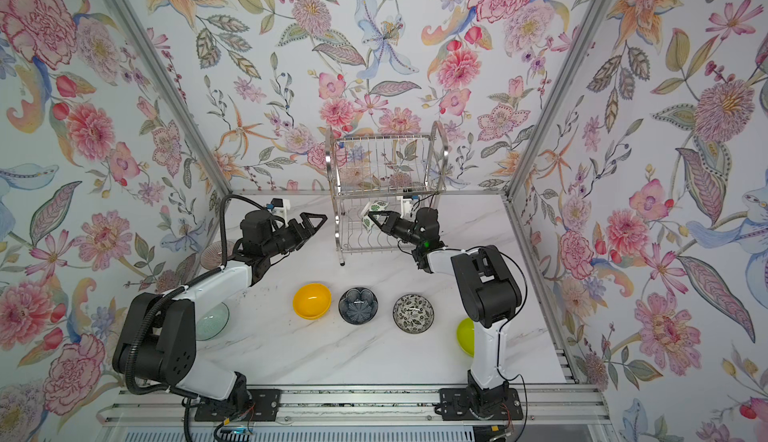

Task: Load the bowls into the dish rack
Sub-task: 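Carry the leaf bowl into the rack with the right gripper while the left withdraws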

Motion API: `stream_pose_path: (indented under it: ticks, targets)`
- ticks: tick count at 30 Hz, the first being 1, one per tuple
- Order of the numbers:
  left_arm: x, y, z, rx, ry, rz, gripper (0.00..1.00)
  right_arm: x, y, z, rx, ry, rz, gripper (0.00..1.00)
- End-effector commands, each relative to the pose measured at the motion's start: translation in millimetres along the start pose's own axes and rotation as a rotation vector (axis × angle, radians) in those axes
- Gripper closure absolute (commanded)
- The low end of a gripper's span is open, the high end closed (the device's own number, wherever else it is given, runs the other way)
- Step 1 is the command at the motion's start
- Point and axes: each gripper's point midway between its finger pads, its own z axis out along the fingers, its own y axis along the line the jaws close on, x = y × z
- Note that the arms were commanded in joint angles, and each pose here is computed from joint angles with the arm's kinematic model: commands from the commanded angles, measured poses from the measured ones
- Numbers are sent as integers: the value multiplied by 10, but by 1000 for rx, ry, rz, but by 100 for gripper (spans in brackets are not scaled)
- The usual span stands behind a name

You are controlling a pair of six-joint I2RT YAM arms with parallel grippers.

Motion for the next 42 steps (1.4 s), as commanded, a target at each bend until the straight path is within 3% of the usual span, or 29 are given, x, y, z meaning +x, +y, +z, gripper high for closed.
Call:
stream_pose_path:
  ticks: [1, 28, 42]
  targets:
    - [-142, -137, 13, 51, -28, -1, 1, -273, 292, 56, -108, -66, -47, 100]
    - [-115, -80, 174, 77, -11, -51, 1, -297, -218, 676, -31, -82, 119, 100]
    - [-63, -57, 143, 71, -2, -53, 1, -261, -435, 898, -10, -60, 143, 100]
